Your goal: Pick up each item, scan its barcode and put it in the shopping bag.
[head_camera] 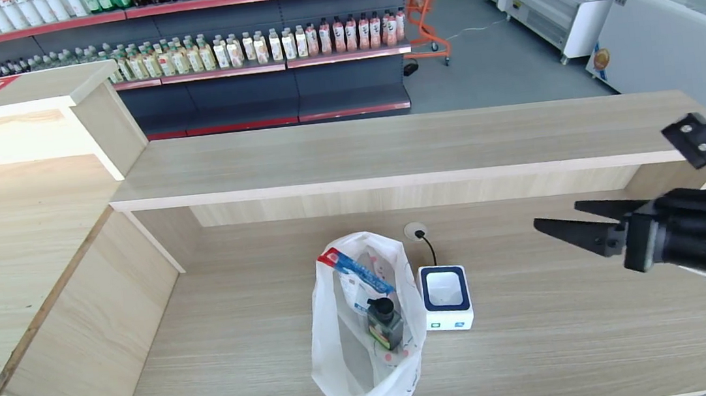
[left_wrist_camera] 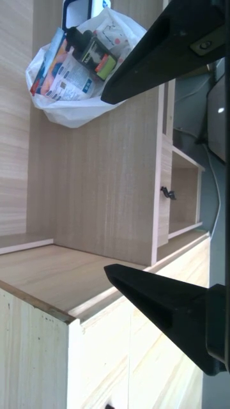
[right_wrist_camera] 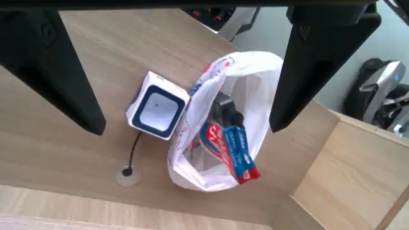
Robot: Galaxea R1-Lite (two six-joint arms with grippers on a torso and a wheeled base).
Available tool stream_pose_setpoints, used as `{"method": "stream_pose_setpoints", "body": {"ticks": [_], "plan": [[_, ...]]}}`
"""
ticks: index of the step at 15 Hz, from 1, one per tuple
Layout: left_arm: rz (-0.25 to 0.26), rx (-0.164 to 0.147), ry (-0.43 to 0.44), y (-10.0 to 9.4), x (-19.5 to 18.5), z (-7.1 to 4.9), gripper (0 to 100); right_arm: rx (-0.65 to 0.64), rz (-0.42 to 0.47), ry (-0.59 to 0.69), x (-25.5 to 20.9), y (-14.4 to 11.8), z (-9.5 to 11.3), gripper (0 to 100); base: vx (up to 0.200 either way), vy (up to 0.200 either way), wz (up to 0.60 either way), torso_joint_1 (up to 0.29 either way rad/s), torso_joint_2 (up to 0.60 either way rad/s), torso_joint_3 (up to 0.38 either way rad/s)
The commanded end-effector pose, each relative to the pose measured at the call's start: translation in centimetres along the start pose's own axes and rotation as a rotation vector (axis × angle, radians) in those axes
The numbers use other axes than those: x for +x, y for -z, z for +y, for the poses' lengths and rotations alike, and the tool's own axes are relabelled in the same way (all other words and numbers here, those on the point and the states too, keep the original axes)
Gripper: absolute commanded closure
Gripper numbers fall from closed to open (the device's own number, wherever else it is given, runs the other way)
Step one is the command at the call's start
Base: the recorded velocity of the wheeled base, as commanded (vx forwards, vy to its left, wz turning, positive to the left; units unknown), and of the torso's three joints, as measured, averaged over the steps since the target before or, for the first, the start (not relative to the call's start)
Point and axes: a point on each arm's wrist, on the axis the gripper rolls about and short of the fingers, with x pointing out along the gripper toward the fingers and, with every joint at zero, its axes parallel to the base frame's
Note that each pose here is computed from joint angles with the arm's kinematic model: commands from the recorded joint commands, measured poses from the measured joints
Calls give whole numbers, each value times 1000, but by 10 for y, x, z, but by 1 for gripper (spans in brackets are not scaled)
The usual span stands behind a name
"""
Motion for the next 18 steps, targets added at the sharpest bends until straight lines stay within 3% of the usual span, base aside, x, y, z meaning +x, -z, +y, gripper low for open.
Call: {"method": "stream_pose_setpoints", "body": {"ticks": [1, 2, 4, 9, 14, 15, 18], "plan": [[0, 0, 1, 0, 0, 0, 0, -97, -124, 336, -146, 105, 40, 0, 0, 0, 0, 0, 0, 0], [0, 0, 1, 0, 0, 0, 0, -162, -125, 398, -158, 125, 47, 0, 0, 0, 0, 0, 0, 0], [0, 0, -1, 0, 0, 0, 0, -125, -72, 531, -177, 162, 58, 0, 0, 0, 0, 0, 0, 0], [0, 0, -1, 0, 0, 0, 0, -164, -161, 465, -183, 167, 60, 0, 0, 0, 0, 0, 0, 0], [0, 0, 1, 0, 0, 0, 0, -155, -171, 464, -183, 167, 60, 0, 0, 0, 0, 0, 0, 0], [0, 0, 1, 0, 0, 0, 0, -155, -171, 464, -183, 167, 60, 100, 0, 0, 0, 0, 0, 0], [0, 0, -1, 0, 0, 0, 0, -154, -170, 464, -183, 168, 60, 100, 0, 0, 0, 0, 0, 0]]}}
